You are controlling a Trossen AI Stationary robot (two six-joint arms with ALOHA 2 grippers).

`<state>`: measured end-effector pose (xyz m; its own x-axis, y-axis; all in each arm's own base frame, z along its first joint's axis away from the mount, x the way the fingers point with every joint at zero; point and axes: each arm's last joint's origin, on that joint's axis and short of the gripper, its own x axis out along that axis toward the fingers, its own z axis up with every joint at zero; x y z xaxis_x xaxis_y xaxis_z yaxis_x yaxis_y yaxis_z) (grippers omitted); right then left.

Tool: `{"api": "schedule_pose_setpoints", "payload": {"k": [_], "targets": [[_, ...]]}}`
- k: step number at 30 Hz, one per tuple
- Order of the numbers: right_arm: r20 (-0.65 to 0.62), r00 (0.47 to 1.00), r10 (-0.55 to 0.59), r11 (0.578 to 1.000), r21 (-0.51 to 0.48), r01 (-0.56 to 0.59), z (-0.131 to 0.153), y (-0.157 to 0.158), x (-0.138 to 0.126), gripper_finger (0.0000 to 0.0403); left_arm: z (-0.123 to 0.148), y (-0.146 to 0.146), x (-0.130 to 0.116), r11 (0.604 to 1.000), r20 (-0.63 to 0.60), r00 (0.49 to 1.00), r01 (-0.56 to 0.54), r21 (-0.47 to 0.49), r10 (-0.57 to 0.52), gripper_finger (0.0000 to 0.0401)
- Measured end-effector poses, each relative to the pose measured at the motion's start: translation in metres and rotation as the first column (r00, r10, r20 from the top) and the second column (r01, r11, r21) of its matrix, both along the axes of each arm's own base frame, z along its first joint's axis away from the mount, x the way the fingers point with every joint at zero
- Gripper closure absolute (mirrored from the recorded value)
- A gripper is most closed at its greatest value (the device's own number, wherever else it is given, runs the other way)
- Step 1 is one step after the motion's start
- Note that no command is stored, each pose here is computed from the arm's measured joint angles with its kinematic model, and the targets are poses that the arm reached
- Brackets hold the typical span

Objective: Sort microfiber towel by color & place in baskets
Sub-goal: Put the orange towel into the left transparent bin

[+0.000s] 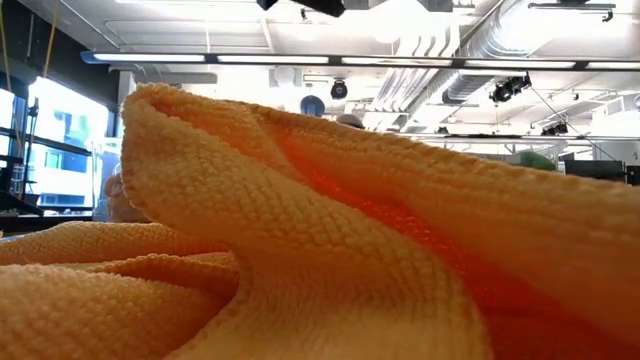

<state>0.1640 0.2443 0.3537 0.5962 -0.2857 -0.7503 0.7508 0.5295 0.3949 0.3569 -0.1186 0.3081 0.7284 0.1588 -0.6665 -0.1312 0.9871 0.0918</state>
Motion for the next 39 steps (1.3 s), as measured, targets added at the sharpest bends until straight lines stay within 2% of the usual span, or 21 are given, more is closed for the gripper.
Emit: {"api": "schedule_pose_setpoints", "payload": {"k": [2, 4, 8, 11, 15, 20, 26, 31, 39], "targets": [[0.092, 0.995, 0.024, 0.997, -0.077, -0.017, 0.013, -0.007, 0.010, 0.0401, 0.000, 0.003, 0.001, 0.998, -0.003, 1.000, 0.024, 0.056, -0.024, 0.0264], [0.111, 0.992, 0.051, 0.987, -0.159, -0.033, 0.021, -0.016, 0.022, 0.0401, 0.002, 0.005, 0.003, 0.995, 0.004, 0.999, 0.047, 0.089, -0.047, 0.0242], [0.046, 0.997, 0.067, 0.962, -0.270, -0.052, 0.026, -0.039, 0.048, 0.0402, 0.011, 0.010, 0.003, 0.989, 0.047, 0.996, 0.075, 0.127, -0.081, 0.0203], [-0.020, 0.998, 0.054, 0.953, -0.296, -0.057, 0.025, -0.056, 0.065, 0.0402, 0.030, 0.014, -0.002, 0.983, 0.100, 0.991, 0.066, 0.169, -0.083, 0.0179], [-0.109, 0.993, 0.037, 0.971, -0.232, -0.062, 0.023, -0.074, 0.081, 0.0402, 0.050, 0.019, -0.012, 0.979, 0.148, 0.987, 0.032, 0.203, -0.063, 0.0162], [-0.168, 0.985, 0.044, 0.984, -0.164, -0.072, 0.021, -0.080, 0.085, 0.0402, 0.062, 0.024, -0.024, 0.975, 0.159, 0.986, 0.017, 0.221, -0.053, 0.0160], [-0.215, 0.975, 0.056, 0.997, -0.040, -0.066, 0.017, -0.074, 0.083, 0.0399, 0.057, 0.025, -0.029, 0.974, 0.097, 0.994, 0.021, 0.227, -0.044, 0.0160], [-0.251, 0.968, 0.024, 0.999, -0.021, -0.030, 0.003, -0.068, 0.079, 0.0374, 0.052, 0.026, -0.030, 0.977, 0.055, 0.998, 0.009, 0.214, -0.021, 0.0160], [-0.310, 0.949, -0.060, 0.997, 0.022, 0.070, -0.038, -0.059, 0.075, 0.0329, 0.042, 0.029, -0.039, 0.986, -0.032, 0.997, -0.061, 0.157, 0.067, 0.0160]]}}
